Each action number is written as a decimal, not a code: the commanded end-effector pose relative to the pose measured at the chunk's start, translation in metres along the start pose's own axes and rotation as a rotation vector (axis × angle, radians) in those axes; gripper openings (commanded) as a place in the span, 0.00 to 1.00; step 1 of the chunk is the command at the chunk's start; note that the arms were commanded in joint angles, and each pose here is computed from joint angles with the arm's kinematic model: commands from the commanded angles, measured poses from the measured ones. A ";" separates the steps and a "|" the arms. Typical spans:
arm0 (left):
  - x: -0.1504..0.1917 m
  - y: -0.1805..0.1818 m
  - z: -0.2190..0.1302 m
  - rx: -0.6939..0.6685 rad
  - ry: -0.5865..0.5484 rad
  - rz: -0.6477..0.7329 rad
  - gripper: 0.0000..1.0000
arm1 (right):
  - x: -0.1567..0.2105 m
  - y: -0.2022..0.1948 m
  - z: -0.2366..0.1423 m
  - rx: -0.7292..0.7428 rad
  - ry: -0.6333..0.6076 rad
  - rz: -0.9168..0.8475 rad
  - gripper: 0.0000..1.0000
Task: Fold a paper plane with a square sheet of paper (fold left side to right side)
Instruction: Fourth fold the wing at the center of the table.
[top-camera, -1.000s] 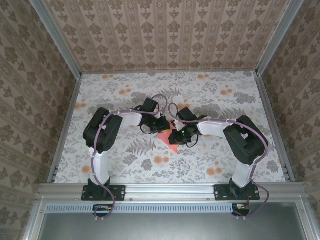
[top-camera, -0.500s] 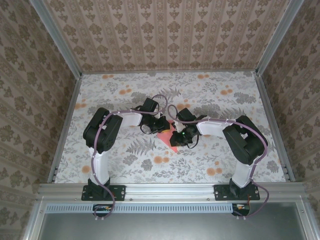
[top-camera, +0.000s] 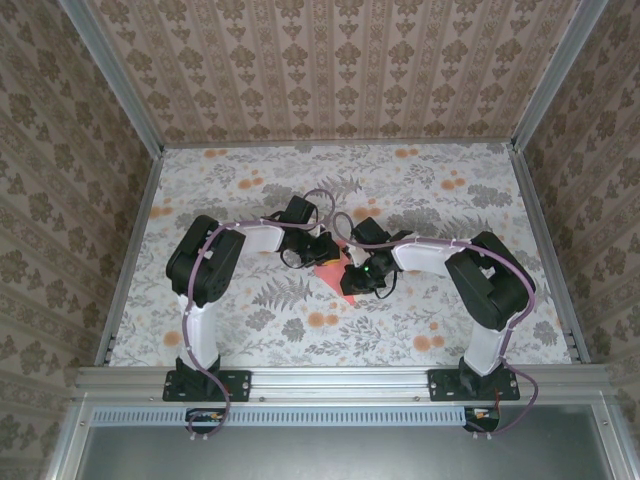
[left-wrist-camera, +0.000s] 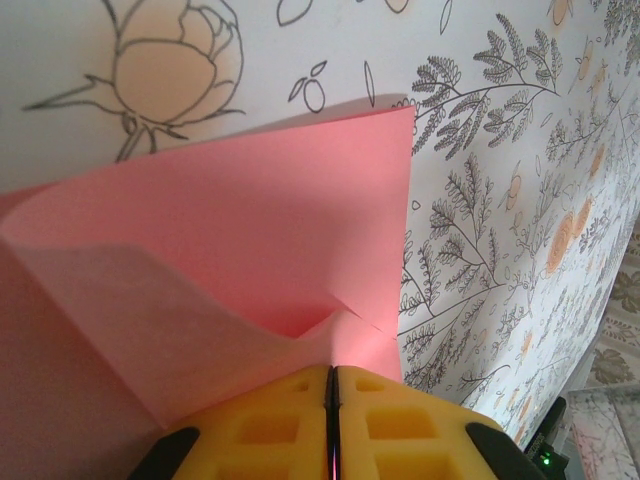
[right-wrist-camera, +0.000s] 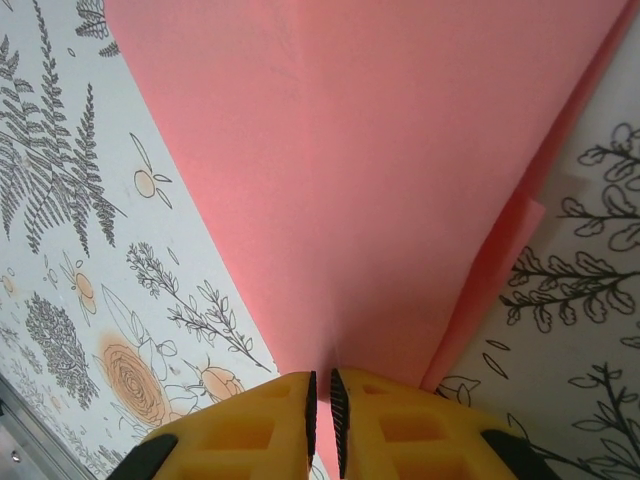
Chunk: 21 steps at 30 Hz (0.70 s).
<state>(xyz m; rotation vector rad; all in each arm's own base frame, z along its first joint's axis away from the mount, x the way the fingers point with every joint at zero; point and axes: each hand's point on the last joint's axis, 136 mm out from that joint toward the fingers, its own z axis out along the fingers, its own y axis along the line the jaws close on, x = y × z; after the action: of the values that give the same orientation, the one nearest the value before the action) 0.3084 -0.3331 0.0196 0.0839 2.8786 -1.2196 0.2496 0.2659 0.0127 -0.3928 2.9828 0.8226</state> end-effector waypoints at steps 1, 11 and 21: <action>0.016 0.047 0.007 -0.139 0.033 -0.053 0.10 | 0.071 -0.027 0.002 0.121 0.242 0.078 0.16; 0.016 0.051 0.007 -0.146 0.035 -0.059 0.10 | 0.090 -0.028 -0.004 0.130 0.276 0.090 0.15; 0.016 0.052 0.007 -0.149 0.035 -0.060 0.10 | 0.103 -0.032 -0.006 0.133 0.283 0.122 0.08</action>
<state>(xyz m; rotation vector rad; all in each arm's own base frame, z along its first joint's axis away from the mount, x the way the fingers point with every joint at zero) 0.3049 -0.3335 0.0197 0.0977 2.8855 -1.2354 0.2183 0.2502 0.0115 -0.4195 3.0372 0.7841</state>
